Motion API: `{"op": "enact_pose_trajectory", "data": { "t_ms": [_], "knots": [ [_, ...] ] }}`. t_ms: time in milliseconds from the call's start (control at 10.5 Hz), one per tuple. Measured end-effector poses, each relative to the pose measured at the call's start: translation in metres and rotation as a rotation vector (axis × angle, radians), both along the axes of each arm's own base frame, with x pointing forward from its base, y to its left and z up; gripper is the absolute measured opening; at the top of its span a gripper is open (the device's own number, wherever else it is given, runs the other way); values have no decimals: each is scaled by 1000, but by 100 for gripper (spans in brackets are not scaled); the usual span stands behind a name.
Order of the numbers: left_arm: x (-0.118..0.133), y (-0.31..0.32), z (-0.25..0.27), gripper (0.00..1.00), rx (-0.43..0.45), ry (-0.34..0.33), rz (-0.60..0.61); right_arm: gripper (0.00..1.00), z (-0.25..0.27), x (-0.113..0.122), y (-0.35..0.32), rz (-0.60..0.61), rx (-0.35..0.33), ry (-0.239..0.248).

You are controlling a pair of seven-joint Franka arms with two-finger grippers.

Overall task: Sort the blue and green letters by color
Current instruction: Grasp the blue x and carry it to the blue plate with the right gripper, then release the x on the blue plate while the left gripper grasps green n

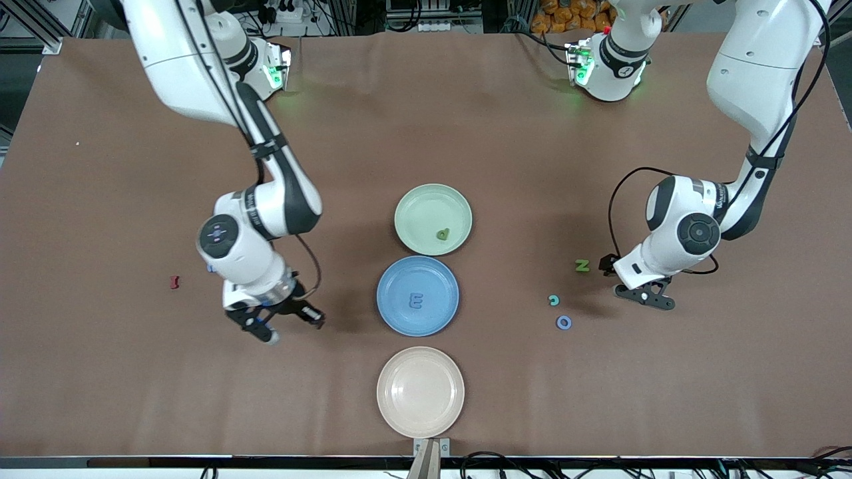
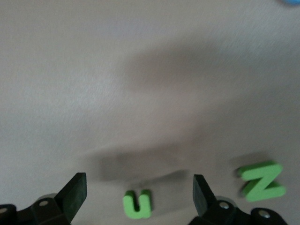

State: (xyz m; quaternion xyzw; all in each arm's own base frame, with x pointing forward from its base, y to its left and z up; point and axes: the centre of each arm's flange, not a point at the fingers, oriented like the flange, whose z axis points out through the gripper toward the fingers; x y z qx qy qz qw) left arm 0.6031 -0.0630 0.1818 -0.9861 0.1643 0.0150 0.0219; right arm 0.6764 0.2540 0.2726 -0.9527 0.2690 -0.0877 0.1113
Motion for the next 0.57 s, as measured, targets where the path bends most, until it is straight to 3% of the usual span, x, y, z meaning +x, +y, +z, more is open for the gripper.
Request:
{"op": "enact_pose_trajectory", "data": {
  "t_ms": [569],
  "knots": [
    [-25,11,-13,100,-30,54,-9,34,-3,-32,151,57,71,-70]
  ]
}}
